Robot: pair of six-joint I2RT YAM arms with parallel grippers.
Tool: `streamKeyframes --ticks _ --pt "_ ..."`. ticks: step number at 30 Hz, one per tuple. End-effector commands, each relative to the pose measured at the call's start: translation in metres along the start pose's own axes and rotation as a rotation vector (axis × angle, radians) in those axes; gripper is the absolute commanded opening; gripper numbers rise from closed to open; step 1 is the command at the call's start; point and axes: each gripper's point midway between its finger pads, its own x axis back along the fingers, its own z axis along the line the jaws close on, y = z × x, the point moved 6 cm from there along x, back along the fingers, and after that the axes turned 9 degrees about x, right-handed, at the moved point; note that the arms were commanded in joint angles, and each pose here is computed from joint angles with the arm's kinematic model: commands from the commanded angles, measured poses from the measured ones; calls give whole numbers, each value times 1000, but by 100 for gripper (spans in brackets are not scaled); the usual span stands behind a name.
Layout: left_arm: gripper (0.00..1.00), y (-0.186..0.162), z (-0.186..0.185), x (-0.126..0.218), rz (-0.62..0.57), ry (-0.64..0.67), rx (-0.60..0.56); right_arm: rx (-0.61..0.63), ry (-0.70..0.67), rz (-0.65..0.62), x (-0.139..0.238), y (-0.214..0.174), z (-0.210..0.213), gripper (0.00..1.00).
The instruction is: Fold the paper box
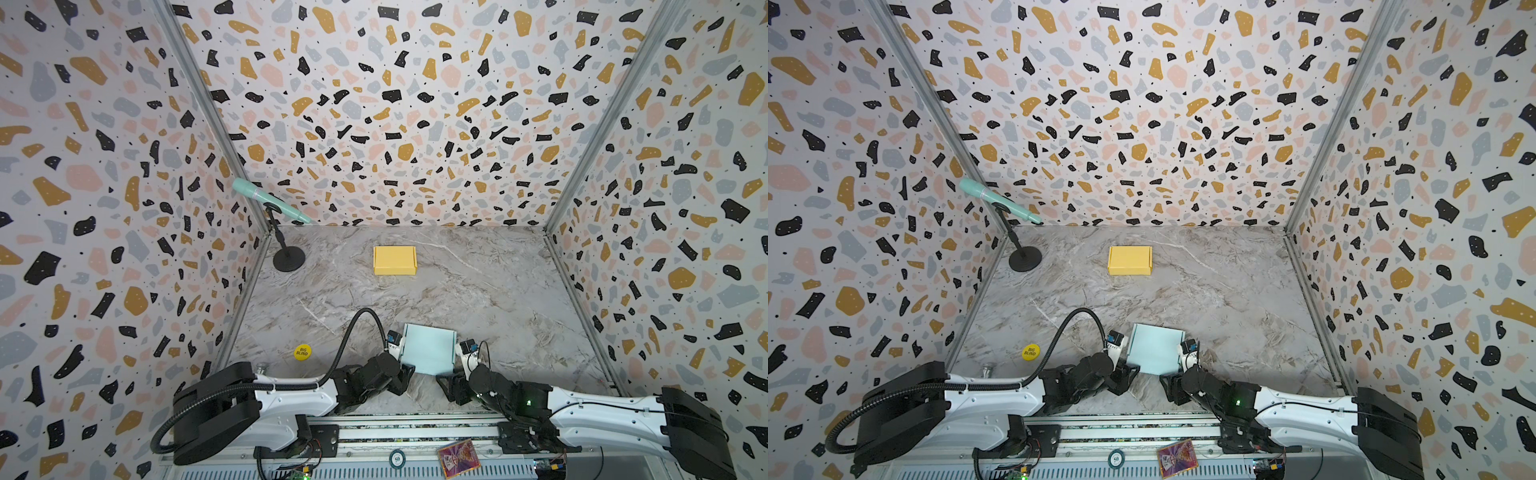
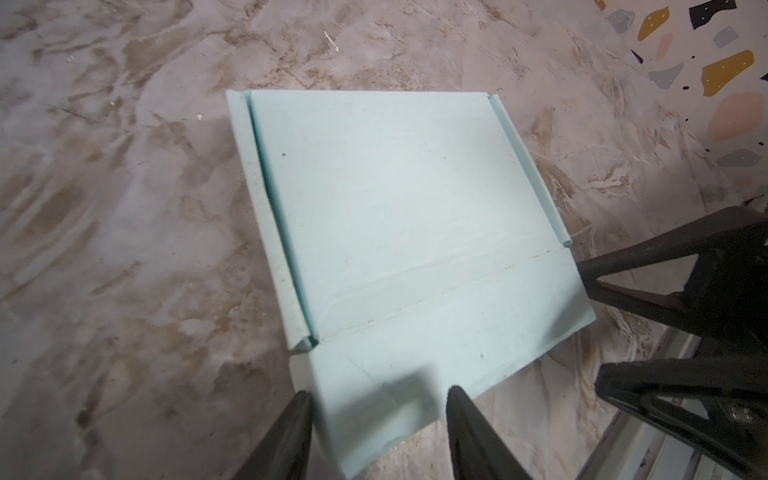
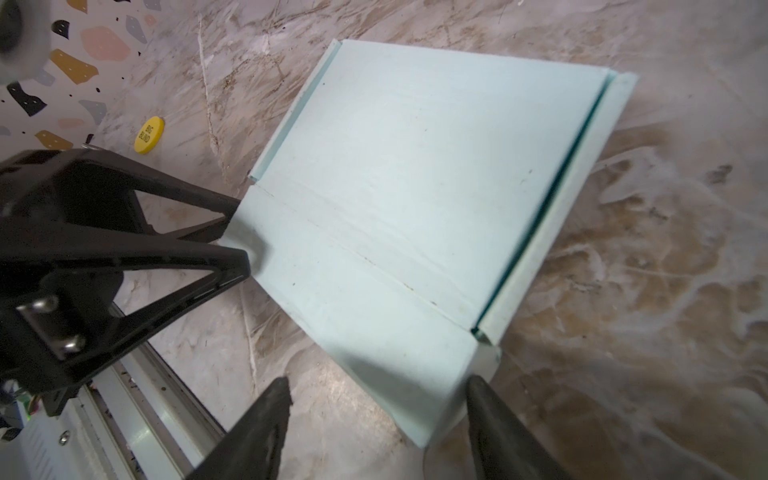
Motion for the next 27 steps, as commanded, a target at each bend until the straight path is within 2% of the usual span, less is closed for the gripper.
streamKeyframes --ticks 1,27 --pt "54 3 -12 -2 -16 -61 7 -13 36 -20 1 4 6 68" --pt "50 7 -20 -11 -34 -63 23 -35 -4 -47 1 1 -9 64"
